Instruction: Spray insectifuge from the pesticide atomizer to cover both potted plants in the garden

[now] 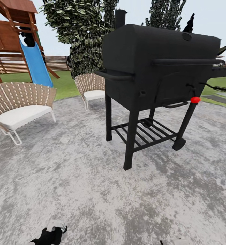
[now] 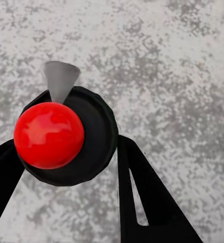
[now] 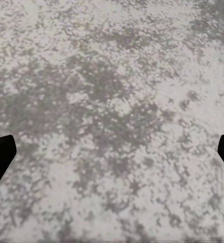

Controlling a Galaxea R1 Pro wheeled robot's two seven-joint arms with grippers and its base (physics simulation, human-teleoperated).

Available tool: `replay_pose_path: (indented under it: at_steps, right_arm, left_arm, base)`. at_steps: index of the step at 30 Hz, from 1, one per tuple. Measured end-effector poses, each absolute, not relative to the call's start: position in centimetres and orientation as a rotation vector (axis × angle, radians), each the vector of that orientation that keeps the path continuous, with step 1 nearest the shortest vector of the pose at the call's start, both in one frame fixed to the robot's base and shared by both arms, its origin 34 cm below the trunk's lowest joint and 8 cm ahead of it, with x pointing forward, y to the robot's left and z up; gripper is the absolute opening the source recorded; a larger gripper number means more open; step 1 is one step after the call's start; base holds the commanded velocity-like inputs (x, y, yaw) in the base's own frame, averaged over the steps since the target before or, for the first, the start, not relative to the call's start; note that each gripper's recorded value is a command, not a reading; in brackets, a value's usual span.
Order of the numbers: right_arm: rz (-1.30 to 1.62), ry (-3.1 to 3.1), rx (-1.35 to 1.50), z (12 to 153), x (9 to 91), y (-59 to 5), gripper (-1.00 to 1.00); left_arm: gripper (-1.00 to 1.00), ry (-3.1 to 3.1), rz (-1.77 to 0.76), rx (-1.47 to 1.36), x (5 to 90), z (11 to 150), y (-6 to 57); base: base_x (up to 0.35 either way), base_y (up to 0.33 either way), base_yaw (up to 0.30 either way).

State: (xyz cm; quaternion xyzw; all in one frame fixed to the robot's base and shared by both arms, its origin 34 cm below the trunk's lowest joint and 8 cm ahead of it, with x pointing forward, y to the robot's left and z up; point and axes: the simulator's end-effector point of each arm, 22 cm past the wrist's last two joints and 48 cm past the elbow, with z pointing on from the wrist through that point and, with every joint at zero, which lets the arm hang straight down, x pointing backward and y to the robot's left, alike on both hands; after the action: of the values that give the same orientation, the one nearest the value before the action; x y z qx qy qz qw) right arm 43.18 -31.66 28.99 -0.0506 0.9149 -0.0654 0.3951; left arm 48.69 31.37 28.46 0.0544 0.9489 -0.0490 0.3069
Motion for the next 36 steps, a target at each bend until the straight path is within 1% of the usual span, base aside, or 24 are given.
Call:
replay_pose_path:
  at_steps: [36]
  right_arm:
    - [-0.167,2.287,-0.125,30.1,44.1,-31.7,1.0]
  left_arm:
    - [-1.0,2.497,-0.141,0.144,48.8,29.1,30.9]
  base:
    - [0.0,0.0,-0.275]
